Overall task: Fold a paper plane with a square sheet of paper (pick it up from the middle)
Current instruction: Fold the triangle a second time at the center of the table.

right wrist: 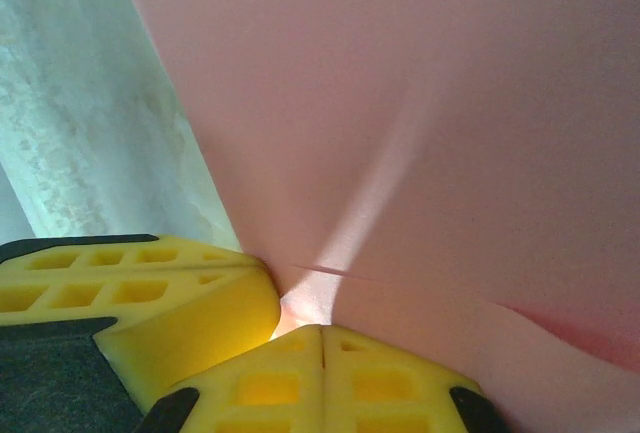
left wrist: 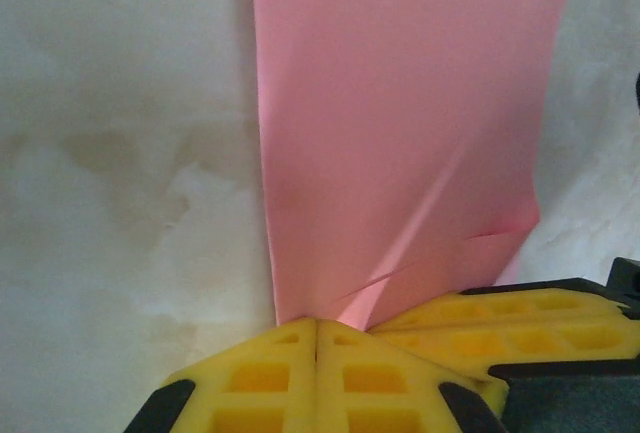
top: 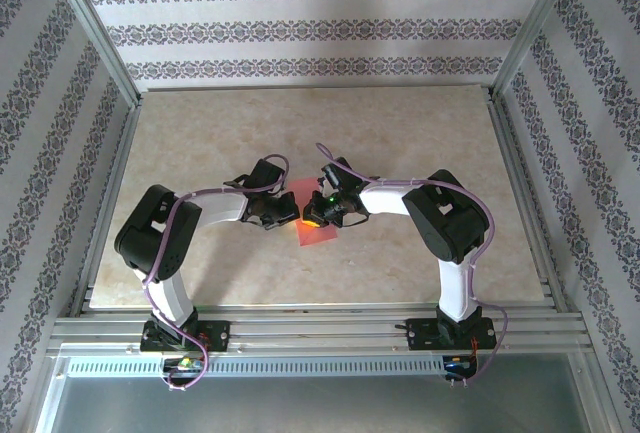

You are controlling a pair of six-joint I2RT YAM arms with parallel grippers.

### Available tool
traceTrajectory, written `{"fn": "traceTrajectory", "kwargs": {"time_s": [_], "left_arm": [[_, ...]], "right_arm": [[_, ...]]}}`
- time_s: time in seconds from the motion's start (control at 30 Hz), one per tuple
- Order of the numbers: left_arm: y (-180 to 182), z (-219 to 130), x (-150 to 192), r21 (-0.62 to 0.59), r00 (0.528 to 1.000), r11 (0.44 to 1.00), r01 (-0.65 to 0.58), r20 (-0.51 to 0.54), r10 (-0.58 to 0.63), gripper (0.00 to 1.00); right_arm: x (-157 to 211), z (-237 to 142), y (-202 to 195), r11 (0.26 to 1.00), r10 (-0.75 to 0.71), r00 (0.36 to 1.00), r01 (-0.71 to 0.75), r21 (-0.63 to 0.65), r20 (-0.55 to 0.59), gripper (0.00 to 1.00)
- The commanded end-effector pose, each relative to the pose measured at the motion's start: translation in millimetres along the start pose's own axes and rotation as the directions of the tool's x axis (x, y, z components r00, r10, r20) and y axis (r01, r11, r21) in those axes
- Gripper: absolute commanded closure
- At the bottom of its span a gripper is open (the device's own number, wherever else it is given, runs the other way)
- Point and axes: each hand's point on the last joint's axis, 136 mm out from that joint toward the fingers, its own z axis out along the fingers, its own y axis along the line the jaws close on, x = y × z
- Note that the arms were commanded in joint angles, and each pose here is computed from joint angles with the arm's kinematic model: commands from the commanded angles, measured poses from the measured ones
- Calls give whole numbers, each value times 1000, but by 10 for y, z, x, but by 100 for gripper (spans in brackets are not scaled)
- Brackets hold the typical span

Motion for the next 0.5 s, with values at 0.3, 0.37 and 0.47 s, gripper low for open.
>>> {"fn": "traceTrajectory", "kwargs": {"time_s": [0.3,0.37,0.47], "left_arm": [[144,46,43,-91,999,995,-38,-23,36,100],[178,68,72,-101,999,994,-39,-37,35,100],[237,89,110,-122,998,992,-39,-58,32,100]], "right_arm": [[118,101,-380,992,68,997,-64,113,-39,100],[85,68,-283,996,52,998,-49,81,-30,100],[18,-24,-85,1000,12,1000,-12,21,-7,100]]}}
